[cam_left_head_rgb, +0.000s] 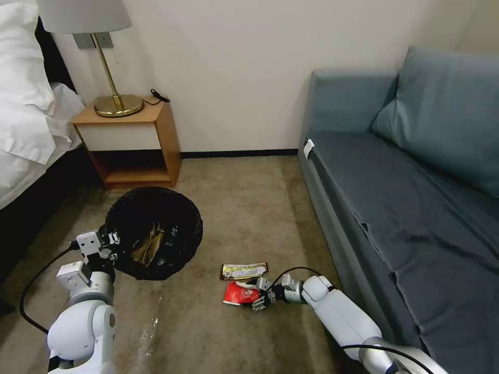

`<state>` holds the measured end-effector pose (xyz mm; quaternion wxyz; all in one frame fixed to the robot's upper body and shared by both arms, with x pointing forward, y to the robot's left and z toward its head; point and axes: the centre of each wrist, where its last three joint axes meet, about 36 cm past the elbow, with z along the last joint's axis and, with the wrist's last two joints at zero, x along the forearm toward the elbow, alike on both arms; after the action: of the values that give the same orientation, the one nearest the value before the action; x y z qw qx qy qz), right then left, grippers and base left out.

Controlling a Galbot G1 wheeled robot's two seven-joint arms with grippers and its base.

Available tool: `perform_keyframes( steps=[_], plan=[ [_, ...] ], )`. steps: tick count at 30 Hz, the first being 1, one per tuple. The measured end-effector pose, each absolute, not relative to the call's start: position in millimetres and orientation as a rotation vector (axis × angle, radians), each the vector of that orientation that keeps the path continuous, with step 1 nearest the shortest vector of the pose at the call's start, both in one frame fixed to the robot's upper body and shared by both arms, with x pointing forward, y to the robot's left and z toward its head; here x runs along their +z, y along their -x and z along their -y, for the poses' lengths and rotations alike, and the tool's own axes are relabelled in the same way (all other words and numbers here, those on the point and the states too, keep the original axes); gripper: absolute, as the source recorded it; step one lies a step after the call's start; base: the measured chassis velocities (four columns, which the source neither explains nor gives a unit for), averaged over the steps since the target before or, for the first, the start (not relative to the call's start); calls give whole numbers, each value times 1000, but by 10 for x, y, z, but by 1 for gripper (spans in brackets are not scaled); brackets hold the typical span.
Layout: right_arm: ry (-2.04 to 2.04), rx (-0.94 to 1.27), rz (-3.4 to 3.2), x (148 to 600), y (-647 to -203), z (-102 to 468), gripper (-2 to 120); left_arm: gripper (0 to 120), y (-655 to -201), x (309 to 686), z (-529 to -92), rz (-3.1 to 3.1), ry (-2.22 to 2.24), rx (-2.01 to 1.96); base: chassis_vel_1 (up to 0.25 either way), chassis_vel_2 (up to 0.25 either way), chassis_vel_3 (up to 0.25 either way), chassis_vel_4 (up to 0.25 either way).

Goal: Pick up the trash bin, then pick up the garbage on the floor and place it into the trash bin.

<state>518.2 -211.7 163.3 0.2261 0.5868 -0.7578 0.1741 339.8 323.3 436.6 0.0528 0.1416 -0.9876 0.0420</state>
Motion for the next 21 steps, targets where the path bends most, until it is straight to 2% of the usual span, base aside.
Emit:
perform_keyframes(
  steps=[4, 5, 7, 11, 12, 13, 15, 17, 21],
  plan=[
    [-1613, 474, 2099, 1641, -5189, 2131, 44, 4, -3406, 4376, -3234, 3006, -430, 128, 0, 0, 0, 0],
    [-1613, 474, 2099, 1641, -5189, 2131, 44, 4, -3406, 4376, -3234, 3006, -430, 128, 0, 0, 0, 0],
    [-1609, 470, 2107, 1653, -5201, 2144, 32, 4, -3411, 4379, -3229, 3008, -428, 129, 0, 0, 0, 0],
    [-1608, 469, 2111, 1661, -5207, 2149, 27, 4, -3413, 4380, -3228, 3009, -428, 130, 0, 0, 0, 0],
    [-1608, 467, 2113, 1663, -5209, 2154, 17, 4, -3413, 4380, -3228, 3009, -428, 130, 0, 0, 0, 0],
    [-1608, 467, 2113, 1663, -5209, 2154, 17, 4, -3413, 4380, -3228, 3009, -428, 130, 0, 0, 0, 0],
    [-1606, 466, 2115, 1666, -5211, 2167, 4, 4, -3413, 4380, -3231, 3009, -430, 130, 0, 0, 0, 0],
    [-1608, 465, 2115, 1670, -5211, 2166, 0, 4, -3413, 4381, -3233, 3009, -430, 130, 0, 0, 0, 0],
    [-1617, 463, 2124, 1704, -5229, 2162, 0, 4, -3414, 4372, -3239, 3006, -431, 127, 0, 0, 0, 0]
  ],
)
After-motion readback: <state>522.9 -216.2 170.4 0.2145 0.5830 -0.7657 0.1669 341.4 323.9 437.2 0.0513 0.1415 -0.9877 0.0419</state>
